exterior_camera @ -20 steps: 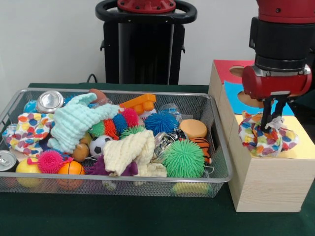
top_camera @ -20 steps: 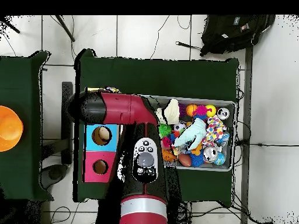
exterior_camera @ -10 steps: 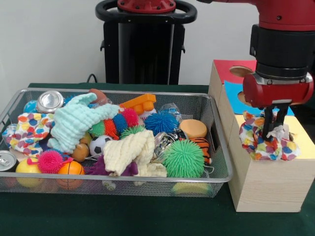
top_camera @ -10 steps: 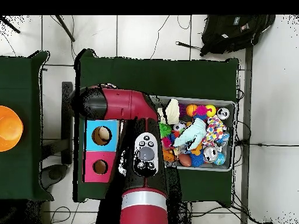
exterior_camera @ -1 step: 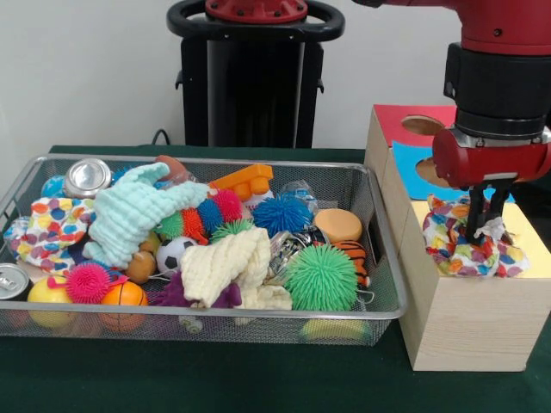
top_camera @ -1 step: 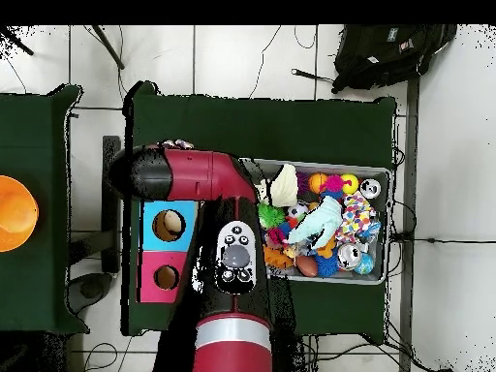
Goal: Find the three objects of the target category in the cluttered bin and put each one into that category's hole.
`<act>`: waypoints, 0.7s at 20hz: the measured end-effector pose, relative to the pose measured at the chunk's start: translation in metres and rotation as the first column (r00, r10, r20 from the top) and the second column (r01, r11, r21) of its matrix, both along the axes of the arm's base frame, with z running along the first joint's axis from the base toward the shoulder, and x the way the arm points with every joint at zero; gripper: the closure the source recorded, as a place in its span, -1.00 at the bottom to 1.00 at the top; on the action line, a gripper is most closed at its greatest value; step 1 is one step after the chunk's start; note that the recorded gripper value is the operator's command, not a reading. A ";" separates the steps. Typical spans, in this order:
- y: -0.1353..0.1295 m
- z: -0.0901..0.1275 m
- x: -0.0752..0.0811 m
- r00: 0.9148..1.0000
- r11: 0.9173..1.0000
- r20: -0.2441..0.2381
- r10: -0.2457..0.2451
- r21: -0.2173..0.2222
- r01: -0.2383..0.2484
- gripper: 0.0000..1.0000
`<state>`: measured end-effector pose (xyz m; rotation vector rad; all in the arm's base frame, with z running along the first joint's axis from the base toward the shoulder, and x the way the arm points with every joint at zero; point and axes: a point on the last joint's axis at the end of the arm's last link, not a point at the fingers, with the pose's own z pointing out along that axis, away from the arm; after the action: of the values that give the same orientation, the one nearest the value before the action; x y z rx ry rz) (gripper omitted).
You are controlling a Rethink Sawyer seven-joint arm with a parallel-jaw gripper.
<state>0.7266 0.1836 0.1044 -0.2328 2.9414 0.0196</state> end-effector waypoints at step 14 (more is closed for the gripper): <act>-0.006 0.000 -0.039 0.998 1.000 -0.065 -0.011 0.000 0.011 1.00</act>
<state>0.6877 0.1773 0.1048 -0.2201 3.0076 0.0272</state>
